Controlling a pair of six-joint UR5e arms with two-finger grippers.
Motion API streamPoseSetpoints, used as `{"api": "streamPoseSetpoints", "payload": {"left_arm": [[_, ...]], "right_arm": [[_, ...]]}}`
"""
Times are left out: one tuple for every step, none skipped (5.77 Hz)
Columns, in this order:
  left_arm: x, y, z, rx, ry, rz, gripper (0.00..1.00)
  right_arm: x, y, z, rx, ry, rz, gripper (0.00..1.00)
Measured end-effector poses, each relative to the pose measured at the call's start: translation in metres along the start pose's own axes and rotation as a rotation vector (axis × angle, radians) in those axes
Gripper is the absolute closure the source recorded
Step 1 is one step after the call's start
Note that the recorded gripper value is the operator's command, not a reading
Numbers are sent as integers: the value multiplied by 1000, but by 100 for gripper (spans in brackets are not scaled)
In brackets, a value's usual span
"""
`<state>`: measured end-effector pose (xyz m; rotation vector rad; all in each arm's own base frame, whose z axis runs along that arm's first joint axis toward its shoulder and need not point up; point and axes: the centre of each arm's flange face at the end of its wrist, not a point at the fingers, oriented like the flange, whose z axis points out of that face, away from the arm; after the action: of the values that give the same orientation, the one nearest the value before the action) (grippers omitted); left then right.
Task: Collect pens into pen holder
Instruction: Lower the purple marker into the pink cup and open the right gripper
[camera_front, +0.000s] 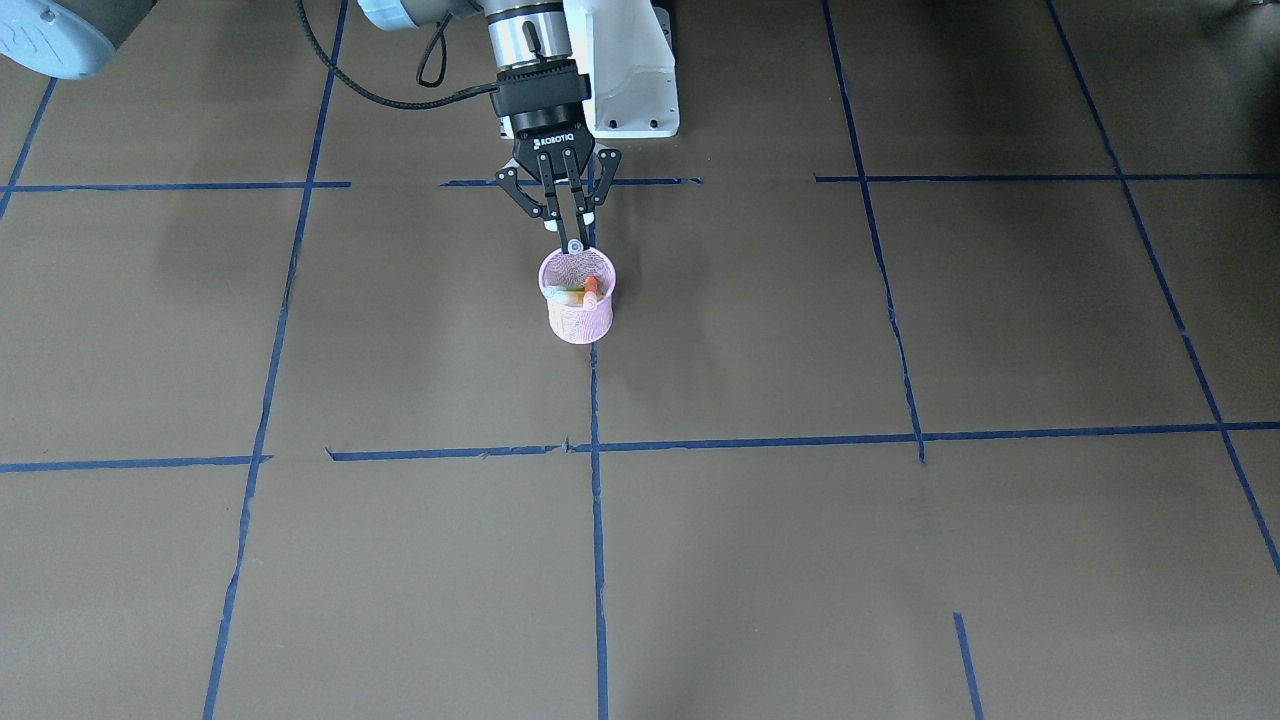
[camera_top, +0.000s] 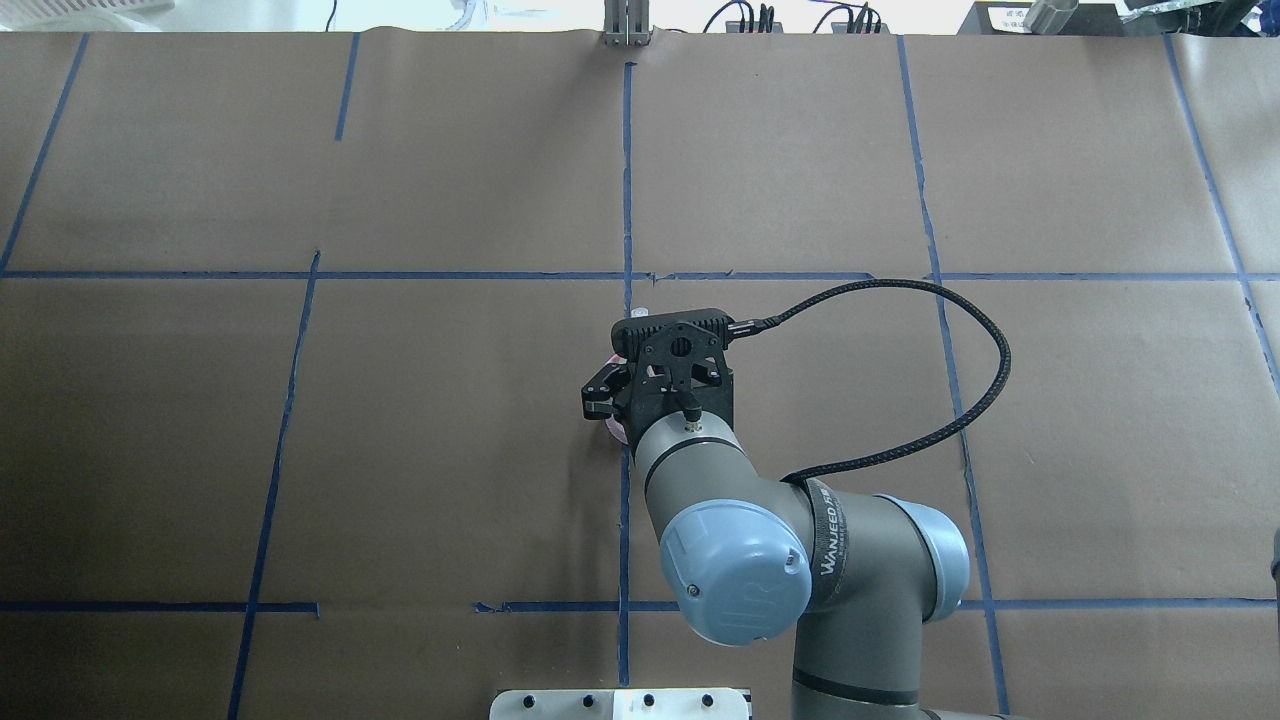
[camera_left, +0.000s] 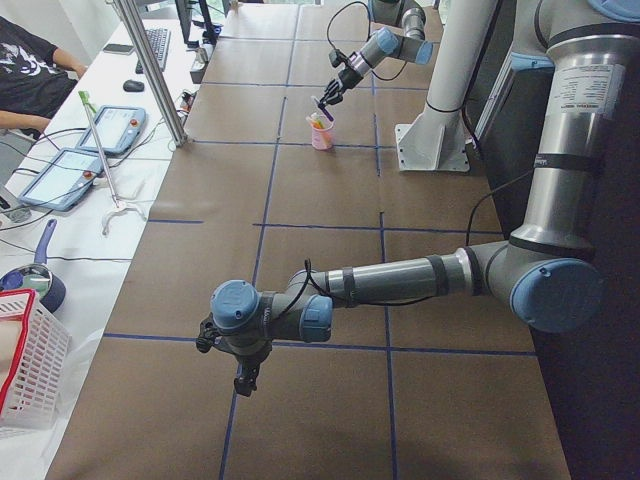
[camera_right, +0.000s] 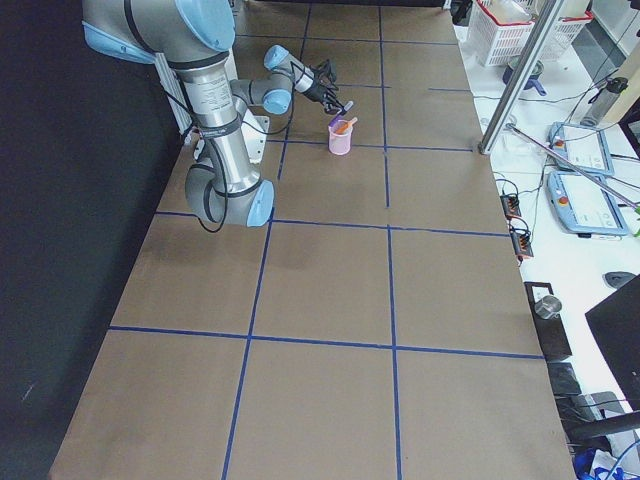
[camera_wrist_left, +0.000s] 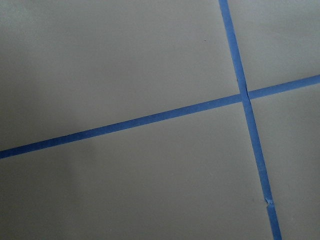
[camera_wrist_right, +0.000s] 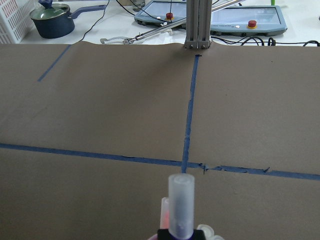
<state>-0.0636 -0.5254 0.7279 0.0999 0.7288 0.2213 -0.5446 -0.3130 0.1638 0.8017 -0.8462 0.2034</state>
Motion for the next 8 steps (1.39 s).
{"api": "streamPoseSetpoints", "payload": {"left_arm": [[0,0,0,0,0,1,0],[1,-1,-1,1,-1,2,0],[1,-2,-1,3,-1,3,0],[1,-3,-2,4,-1,4,0],[2,-3,-2,4,-2,5,0],[2,-3,-2,4,-2,5,0],[2,-4,-2,4,-2,5,0],[2,-4,-2,4,-2,5,0]], "right_arm": [[2,9,10,-2,4,2,100],[2,18,22,3,-13,17,100],[1,24,30,9,-31,30,97],[1,26,33,13,-40,36,1],[1,25,34,16,-44,38,0],[1,19,34,23,-45,39,0],[2,10,35,30,-45,40,0],[5,-3,36,17,-49,42,0]]}}
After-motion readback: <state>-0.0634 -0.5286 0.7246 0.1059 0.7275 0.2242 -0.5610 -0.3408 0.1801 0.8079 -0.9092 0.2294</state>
